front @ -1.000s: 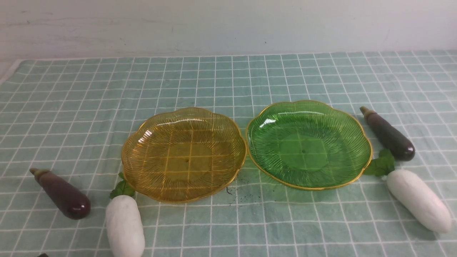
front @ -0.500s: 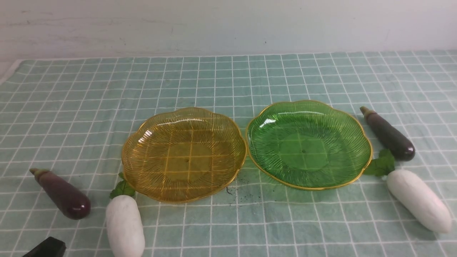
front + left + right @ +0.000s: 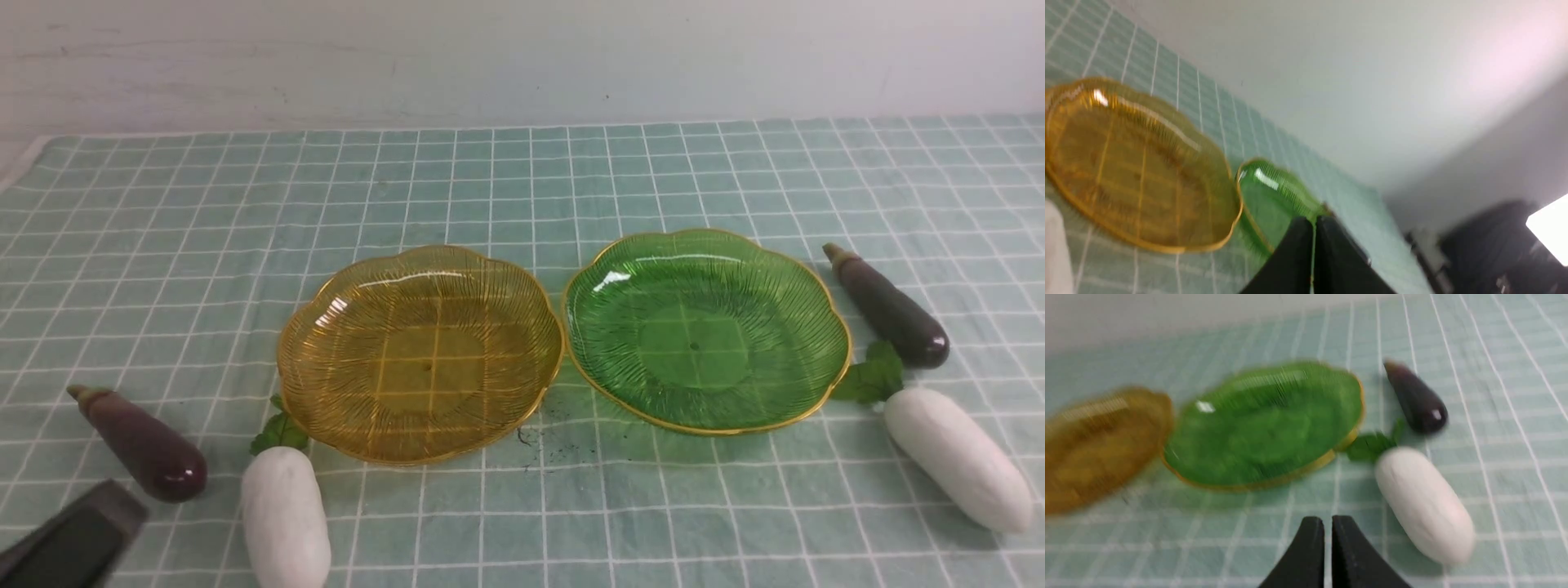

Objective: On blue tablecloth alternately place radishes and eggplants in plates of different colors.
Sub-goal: 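Place the white radish on the plate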

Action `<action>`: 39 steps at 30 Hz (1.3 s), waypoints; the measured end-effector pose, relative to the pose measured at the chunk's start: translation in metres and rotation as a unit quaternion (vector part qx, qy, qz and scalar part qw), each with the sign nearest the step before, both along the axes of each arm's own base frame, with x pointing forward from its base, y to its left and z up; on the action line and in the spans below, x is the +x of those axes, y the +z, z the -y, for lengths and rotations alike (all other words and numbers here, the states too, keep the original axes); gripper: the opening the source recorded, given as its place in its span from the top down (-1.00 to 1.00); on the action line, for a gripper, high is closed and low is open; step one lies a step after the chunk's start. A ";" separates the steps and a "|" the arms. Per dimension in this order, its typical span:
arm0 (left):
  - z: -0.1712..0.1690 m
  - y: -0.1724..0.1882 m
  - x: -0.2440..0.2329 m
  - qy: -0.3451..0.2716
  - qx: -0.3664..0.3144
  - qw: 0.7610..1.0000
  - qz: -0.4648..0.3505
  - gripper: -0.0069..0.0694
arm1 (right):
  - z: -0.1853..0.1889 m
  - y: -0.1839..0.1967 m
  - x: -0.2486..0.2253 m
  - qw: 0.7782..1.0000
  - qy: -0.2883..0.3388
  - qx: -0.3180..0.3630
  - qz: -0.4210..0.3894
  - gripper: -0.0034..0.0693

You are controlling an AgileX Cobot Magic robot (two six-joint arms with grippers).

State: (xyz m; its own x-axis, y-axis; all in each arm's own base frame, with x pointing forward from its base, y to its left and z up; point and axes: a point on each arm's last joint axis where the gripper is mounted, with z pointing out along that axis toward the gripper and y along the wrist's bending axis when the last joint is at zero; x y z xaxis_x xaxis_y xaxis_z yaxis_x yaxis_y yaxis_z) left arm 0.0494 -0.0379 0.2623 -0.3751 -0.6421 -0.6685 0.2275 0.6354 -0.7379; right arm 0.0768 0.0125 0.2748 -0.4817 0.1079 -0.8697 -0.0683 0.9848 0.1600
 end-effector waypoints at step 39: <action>0.018 -0.051 0.064 -0.253 0.183 0.878 -0.363 0.84 | 0.017 -0.121 0.223 0.901 0.069 -0.114 -0.413 -0.75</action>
State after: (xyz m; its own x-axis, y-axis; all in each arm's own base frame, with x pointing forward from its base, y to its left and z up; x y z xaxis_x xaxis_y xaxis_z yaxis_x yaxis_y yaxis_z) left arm 0.1138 -0.0558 0.2116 -0.9628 -0.0630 -0.2628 0.1030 0.8135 -0.5723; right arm 0.2998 -0.0045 0.1537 -0.9698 -0.1390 -0.2005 -0.1434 0.9896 0.0073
